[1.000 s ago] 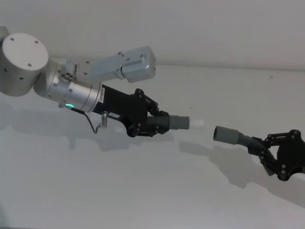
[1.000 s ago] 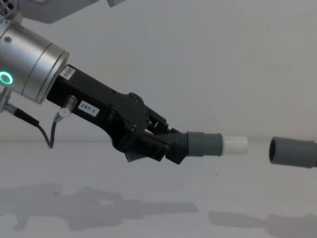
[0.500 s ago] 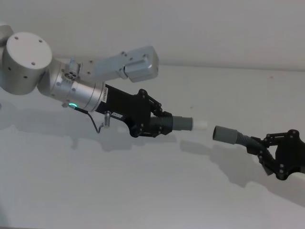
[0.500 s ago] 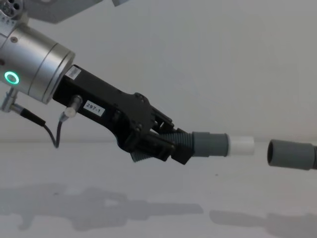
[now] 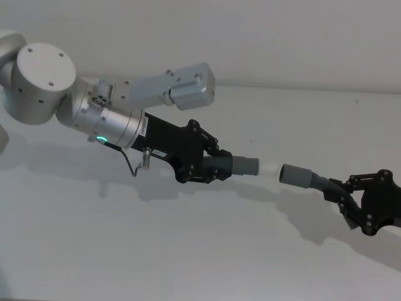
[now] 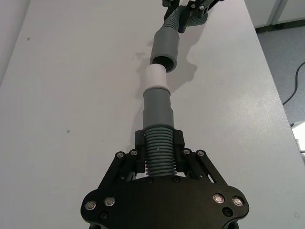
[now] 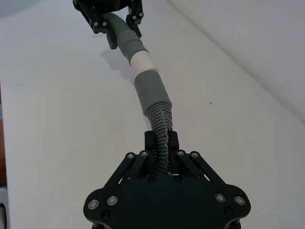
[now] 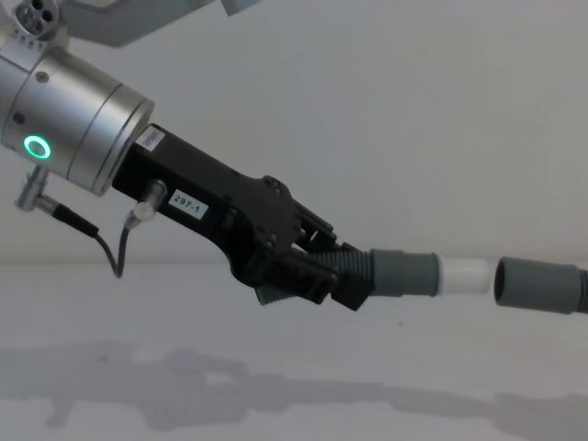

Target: Use both hands to pick up one end of the pipe from the table, align the ends, and insert them.

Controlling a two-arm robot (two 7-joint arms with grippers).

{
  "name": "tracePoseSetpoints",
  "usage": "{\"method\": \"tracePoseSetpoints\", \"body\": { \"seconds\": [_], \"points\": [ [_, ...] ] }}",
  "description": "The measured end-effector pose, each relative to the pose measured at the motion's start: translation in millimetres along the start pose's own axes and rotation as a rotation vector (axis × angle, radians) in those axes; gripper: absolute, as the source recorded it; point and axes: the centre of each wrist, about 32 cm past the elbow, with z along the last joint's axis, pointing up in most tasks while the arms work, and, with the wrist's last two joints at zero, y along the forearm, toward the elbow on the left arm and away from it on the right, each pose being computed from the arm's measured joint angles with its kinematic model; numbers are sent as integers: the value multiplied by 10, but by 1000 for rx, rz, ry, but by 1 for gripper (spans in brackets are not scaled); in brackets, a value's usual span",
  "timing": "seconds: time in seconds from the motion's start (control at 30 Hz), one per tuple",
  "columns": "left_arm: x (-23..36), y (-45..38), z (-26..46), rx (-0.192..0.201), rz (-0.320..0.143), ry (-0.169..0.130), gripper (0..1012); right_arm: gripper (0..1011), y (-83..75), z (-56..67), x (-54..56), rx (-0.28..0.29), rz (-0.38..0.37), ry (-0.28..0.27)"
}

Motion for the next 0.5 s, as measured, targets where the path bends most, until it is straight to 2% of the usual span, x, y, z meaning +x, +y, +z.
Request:
{"method": "tracePoseSetpoints", "body": {
  "seconds": [0.5],
  "points": [
    [8,-49,29,3,-5,0,325,151,-18,-20,-2,5,2,6]
  ]
}}
